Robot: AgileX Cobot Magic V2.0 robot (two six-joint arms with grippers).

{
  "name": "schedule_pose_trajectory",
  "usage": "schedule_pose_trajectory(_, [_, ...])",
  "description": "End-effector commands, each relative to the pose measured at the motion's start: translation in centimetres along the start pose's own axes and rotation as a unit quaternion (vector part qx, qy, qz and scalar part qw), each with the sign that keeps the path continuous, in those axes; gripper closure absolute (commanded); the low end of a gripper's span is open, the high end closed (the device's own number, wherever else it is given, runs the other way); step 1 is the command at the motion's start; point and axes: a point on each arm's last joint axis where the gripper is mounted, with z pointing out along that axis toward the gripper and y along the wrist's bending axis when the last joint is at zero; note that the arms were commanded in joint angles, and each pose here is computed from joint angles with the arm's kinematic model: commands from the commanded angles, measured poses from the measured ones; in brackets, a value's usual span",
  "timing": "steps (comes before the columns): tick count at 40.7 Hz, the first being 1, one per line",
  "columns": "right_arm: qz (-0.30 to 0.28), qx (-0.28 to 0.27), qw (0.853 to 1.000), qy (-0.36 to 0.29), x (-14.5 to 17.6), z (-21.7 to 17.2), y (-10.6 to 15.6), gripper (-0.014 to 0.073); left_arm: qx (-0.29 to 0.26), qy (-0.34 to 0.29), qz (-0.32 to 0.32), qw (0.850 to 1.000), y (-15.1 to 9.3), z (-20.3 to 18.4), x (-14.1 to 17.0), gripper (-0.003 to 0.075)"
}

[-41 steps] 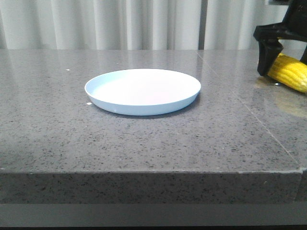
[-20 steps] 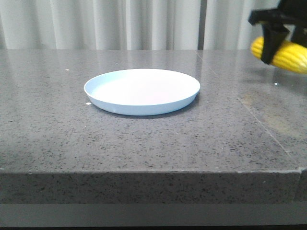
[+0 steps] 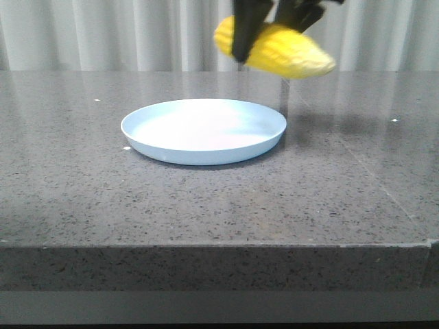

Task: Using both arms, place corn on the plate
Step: 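Lift the corn with the right gripper and carry it over the plate, then release the corn onto the plate and raise the right gripper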

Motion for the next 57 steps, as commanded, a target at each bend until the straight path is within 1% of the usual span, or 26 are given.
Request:
schedule_pose_trajectory(1, [0.037,-0.016,0.997,-0.071,-1.3,-1.6,1.3,0.0356,0.0,-0.051,-0.003,0.999,0.0,-0.7,-1.1,0.03])
schedule_pose_trajectory(5, [0.072,-0.031,0.994,-0.076,-1.7,0.3,2.0,0.0336,0.0,-0.051,-0.003,0.999,0.0,-0.7,-1.1,0.03])
schedule_pose_trajectory(8, [0.085,-0.042,0.993,-0.076,-1.8,1.3,2.1,0.0274,0.0,-0.051,-0.003,0.999,0.0,-0.7,-1.1,0.03])
schedule_pose_trajectory(13, [0.096,-0.055,0.99,-0.082,-2.0,2.0,2.3,0.0071,0.0,-0.051,-0.003,0.999,0.0,-0.7,-1.1,0.03])
schedule_pose_trajectory(14, [0.096,-0.055,0.99,-0.082,-2.0,2.0,2.3,0.0048,0.0,-0.051,-0.003,0.999,0.0,-0.7,-1.1,0.03])
schedule_pose_trajectory(16, [0.094,-0.052,0.991,-0.081,-2.0,2.0,2.2,-0.0023,0.0,-0.051,-0.003,0.999,0.0,-0.7,-1.1,0.03])
schedule_pose_trajectory(18, [0.091,-0.049,0.991,-0.082,-2.0,1.9,2.2,-0.0056,0.0,-0.051,-0.003,0.999,0.0,-0.7,-1.1,0.03])
schedule_pose_trajectory(22, [0.081,-0.043,0.992,-0.091,-2.0,1.0,2.2,-0.0059,0.0,-0.051,-0.003,0.999,0.0,-0.7,-1.1,0.03])
schedule_pose_trajectory(25, [0.057,-0.043,0.992,-0.106,-2.0,-0.9,2.3,-0.0059,0.0,-0.051,-0.003,0.999,0.0,-0.7,-1.1,0.03])
schedule_pose_trajectory(31, [-0.03,-0.039,0.99,-0.133,-1.3,-6.0,2.8,-0.0059,0.0,-0.051,-0.003,0.999,0.0,-0.7,-1.1,0.03])
schedule_pose_trajectory(34, [-0.074,-0.033,0.987,-0.141,-0.2,-8.3,2.9,-0.0059,0.0,-0.051,-0.003,0.999,0.0,-0.7,-1.1,0.03])
schedule_pose_trajectory(36, [-0.09,-0.032,0.984,-0.151,0.6,-9.9,2.9,-0.0059,0.0,-0.051,-0.003,0.999,0.0,-0.7,-1.1,0.03])
schedule_pose_trajectory(39, [-0.114,-0.028,0.98,-0.162,2.4,-12.2,2.8,-0.0059,0.0,-0.051,-0.003,0.999,0.0,-0.7,-1.1,0.03])
schedule_pose_trajectory(40, [-0.117,-0.027,0.98,-0.16,2.8,-12.4,2.8,-0.0059,0.0,-0.051,-0.003,0.999,0.0,-0.7,-1.1,0.03])
schedule_pose_trajectory(43, [-0.13,-0.025,0.976,-0.173,5.1,-14.8,2.6,-0.0059,0.0,-0.051,-0.003,0.999,0.0,-0.7,-1.1,0.03])
schedule_pose_trajectory(49, [-0.139,-0.018,0.972,-0.19,9.5,-17.9,2.0,-0.0059,0.0,-0.051,-0.003,0.999,0.0,-0.7,-1.1,0.03])
schedule_pose_trajectory(57, [-0.143,-0.015,0.965,-0.218,15.4,-21.0,1.3,-0.0059,0.0,-0.051,-0.003,0.999,0.0,-0.7,-1.1,0.03])
